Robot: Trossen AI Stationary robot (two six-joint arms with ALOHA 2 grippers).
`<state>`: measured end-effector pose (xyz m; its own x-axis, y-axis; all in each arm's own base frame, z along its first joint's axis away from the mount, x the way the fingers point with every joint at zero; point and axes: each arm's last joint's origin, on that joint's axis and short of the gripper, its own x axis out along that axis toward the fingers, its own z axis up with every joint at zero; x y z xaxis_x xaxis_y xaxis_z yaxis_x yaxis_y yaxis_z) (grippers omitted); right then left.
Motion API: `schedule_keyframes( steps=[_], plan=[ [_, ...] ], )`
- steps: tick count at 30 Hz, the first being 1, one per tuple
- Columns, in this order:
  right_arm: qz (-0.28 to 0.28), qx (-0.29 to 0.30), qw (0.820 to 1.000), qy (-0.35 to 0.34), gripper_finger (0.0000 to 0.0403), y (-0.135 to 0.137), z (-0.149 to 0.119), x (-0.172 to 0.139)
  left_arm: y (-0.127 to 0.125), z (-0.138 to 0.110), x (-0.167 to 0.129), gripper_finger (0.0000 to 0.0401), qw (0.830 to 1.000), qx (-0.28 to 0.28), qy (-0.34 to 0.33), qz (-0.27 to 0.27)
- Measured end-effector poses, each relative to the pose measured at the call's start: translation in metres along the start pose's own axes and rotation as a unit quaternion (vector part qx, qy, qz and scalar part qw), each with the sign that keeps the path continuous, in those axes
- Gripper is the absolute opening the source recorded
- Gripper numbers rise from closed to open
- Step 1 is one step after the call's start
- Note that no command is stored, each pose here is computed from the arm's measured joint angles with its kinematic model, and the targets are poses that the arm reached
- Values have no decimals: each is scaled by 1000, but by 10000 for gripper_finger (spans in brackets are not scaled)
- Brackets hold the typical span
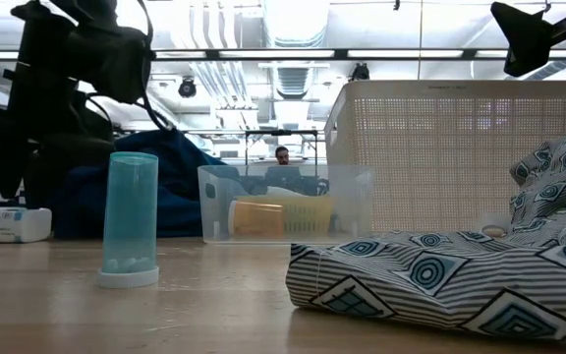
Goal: Pick & Place Medicine items
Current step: Put the white medicine bottle into the transparent bin
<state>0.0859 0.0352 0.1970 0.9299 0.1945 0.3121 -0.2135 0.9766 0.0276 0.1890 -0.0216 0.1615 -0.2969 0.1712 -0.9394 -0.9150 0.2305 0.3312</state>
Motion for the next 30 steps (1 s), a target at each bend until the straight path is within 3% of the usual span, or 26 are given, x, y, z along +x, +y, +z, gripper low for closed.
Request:
schedule_keyframes(
  steps=[16, 23, 30],
  plan=[
    [0, 0, 1000, 0, 380, 0, 0, 0, -17, 3, -13, 212, 997, -10, 3, -78],
    [0, 0, 1000, 0, 380, 0, 0, 0, -33, 5, -17, 212, 986, -16, 6, -165],
    [0, 0, 1000, 0, 380, 0, 0, 0, -52, 5, -25, 212, 961, 47, -7, -272]
  ],
)
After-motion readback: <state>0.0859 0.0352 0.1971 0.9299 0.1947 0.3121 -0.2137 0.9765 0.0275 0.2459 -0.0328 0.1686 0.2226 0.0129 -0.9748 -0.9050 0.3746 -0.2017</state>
